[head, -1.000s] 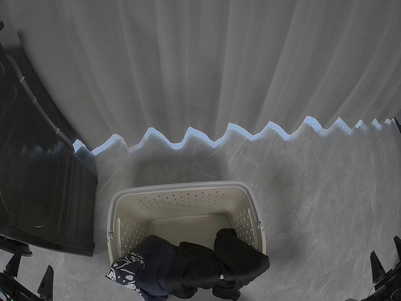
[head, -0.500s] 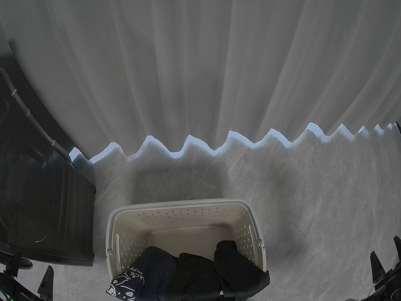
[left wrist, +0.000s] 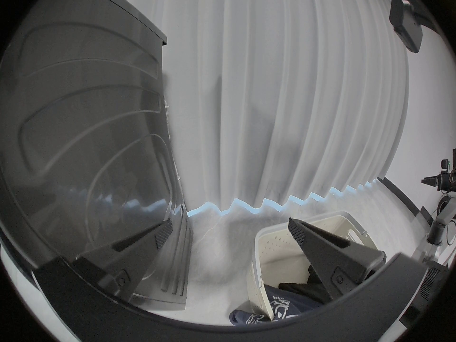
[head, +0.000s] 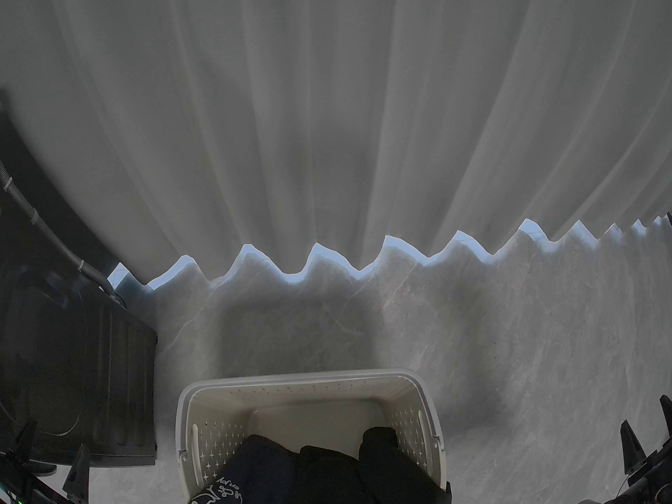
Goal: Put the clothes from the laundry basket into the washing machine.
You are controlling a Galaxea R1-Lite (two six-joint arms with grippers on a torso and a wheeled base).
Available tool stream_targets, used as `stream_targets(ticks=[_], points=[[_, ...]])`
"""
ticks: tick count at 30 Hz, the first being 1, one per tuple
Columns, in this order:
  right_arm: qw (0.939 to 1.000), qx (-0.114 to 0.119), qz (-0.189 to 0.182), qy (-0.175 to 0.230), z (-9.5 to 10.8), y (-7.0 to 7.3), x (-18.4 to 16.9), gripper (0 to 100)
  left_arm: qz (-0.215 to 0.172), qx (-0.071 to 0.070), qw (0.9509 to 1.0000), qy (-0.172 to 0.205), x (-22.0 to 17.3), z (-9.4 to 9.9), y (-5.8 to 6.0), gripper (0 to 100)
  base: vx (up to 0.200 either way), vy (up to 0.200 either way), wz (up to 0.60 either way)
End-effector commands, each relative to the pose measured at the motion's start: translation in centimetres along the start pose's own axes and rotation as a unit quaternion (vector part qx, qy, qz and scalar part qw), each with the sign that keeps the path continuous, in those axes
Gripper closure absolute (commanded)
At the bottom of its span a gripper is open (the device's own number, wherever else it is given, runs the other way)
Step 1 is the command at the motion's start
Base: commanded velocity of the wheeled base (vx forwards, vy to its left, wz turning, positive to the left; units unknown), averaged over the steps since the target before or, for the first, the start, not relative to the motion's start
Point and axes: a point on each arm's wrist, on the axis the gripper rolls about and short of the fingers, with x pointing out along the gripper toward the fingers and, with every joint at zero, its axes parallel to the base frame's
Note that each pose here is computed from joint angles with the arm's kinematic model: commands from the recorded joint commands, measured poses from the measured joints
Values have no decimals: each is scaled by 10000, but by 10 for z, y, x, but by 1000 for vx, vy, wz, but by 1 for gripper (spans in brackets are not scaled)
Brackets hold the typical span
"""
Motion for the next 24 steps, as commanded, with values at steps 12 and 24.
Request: stream_targets(ticks=[12, 24], points=[[10000, -1, 0, -1, -5, 0, 0, 0, -2, -4, 10000, 12, 0, -5, 0, 0, 33, 0, 0], [10000, -1, 0, -1, -5, 0, 0, 0, -2, -4, 10000, 12, 0, -5, 0, 0, 17, 0, 0]])
